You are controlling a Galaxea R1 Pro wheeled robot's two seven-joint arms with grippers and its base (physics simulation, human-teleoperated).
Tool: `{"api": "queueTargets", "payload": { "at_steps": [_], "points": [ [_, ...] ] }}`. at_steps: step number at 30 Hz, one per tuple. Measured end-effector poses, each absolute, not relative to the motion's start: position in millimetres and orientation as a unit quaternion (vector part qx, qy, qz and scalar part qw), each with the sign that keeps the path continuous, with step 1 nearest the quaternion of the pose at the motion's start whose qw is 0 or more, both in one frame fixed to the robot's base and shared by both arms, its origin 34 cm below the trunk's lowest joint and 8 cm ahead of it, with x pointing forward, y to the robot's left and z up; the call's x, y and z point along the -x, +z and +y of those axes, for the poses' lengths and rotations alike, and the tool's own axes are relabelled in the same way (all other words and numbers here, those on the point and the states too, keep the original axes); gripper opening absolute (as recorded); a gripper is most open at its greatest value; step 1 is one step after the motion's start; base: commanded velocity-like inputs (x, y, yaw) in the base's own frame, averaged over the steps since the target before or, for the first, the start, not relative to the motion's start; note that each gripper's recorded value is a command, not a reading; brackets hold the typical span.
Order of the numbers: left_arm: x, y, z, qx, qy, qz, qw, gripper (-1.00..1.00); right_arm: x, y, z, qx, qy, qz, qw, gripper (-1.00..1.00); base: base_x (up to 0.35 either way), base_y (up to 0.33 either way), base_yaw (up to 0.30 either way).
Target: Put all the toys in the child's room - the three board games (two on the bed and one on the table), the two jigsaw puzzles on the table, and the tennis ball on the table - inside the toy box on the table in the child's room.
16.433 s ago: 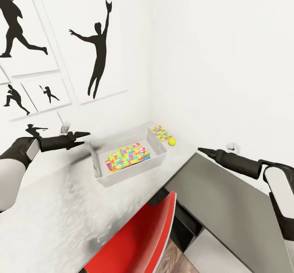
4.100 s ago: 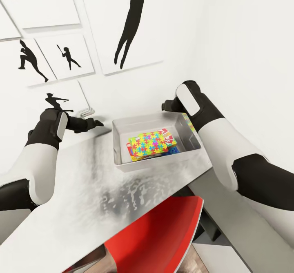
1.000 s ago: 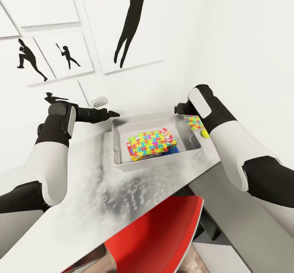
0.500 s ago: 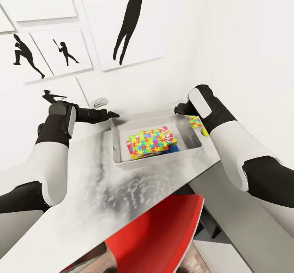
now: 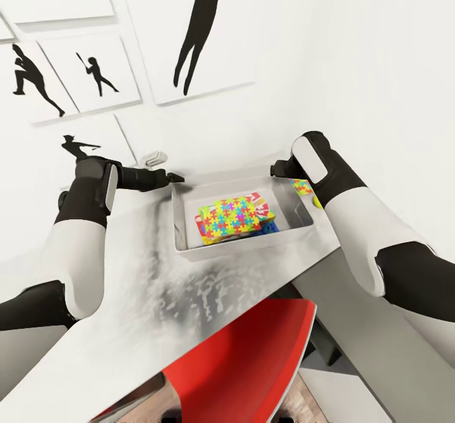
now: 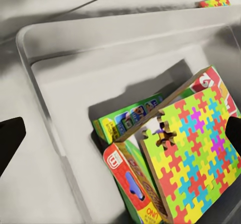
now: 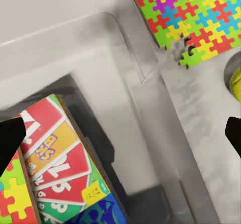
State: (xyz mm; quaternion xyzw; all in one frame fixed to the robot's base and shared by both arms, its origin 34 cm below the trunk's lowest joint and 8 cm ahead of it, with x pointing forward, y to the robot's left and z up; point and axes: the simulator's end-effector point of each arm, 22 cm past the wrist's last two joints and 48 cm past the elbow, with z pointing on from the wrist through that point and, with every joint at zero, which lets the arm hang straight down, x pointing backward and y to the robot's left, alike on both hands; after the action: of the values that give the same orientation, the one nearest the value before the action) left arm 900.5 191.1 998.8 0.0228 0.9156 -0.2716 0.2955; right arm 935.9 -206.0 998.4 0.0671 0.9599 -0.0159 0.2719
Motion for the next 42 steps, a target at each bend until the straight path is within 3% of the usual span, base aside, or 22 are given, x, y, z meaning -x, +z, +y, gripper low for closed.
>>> {"api": "queueTargets", "payload": {
  "at_steps": [42],
  "points": [
    [-900.1, 967.1, 195.9, -0.013, -0.239, 0.931, 0.277, 1.0, -932.0, 970.8, -222.0, -0.076, -0.024, 0.963, 0.256, 1.0, 0.0, 0.0, 0.0]
  ]
}}
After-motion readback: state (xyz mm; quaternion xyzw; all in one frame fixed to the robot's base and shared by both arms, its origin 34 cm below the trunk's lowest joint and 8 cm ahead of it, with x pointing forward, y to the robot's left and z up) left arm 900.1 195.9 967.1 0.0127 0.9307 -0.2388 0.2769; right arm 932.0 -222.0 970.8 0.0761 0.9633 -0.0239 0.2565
